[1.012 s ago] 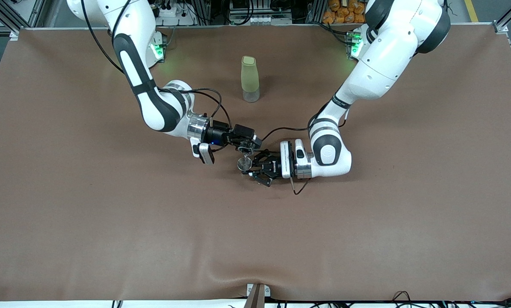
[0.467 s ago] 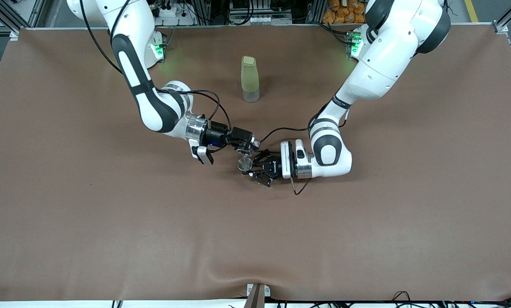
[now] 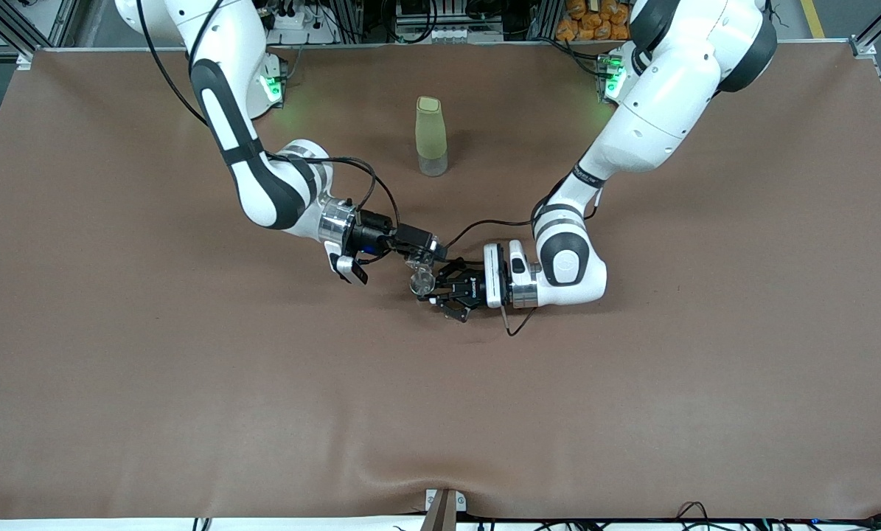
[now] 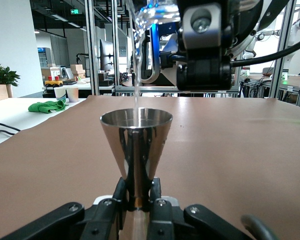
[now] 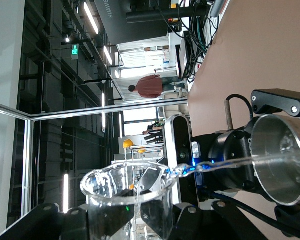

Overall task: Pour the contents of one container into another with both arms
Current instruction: 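Tilt the glass cup with the right gripper, pouring into the jigger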

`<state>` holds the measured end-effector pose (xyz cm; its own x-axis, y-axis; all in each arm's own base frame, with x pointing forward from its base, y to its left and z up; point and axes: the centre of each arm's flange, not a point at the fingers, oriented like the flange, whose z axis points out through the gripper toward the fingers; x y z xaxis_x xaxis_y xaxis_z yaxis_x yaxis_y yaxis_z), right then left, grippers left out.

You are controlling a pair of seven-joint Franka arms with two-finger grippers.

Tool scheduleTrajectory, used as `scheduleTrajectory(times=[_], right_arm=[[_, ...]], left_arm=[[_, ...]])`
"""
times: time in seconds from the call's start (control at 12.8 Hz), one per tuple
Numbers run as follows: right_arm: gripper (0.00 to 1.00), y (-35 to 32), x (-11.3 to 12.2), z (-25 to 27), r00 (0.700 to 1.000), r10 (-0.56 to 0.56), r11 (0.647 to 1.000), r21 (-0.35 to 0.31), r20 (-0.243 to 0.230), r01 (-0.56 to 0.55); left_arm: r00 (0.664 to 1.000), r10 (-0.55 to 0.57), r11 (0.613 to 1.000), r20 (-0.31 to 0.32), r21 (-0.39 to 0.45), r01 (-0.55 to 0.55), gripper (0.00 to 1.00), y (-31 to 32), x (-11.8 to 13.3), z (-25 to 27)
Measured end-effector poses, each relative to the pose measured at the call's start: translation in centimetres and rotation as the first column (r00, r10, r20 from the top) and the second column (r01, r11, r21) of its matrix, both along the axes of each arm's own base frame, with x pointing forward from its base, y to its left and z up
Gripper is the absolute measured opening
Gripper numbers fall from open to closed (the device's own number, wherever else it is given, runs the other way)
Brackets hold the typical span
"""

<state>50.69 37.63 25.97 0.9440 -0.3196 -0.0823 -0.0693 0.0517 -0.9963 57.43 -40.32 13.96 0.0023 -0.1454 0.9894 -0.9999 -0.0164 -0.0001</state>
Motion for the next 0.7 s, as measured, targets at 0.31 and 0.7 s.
scheduleTrajectory(times=[0.31,0.7], right_arm=[[0.15,0.0,0.0,0.0,0.998,0.002,1.0,0.024,-0.07,0.0],[0.15,0.0,0.2,0.2,0.991,-0.003,0.998,0.054,-0.134,0.01]], left_arm=[[1.0,0.003,1.0,0.0,0.0,-0.003,0.21,0.2,0.1,0.0],[1.0,0.02,1.0,0.007,-0.003,-0.02,0.21,1.1,0.9,0.5]])
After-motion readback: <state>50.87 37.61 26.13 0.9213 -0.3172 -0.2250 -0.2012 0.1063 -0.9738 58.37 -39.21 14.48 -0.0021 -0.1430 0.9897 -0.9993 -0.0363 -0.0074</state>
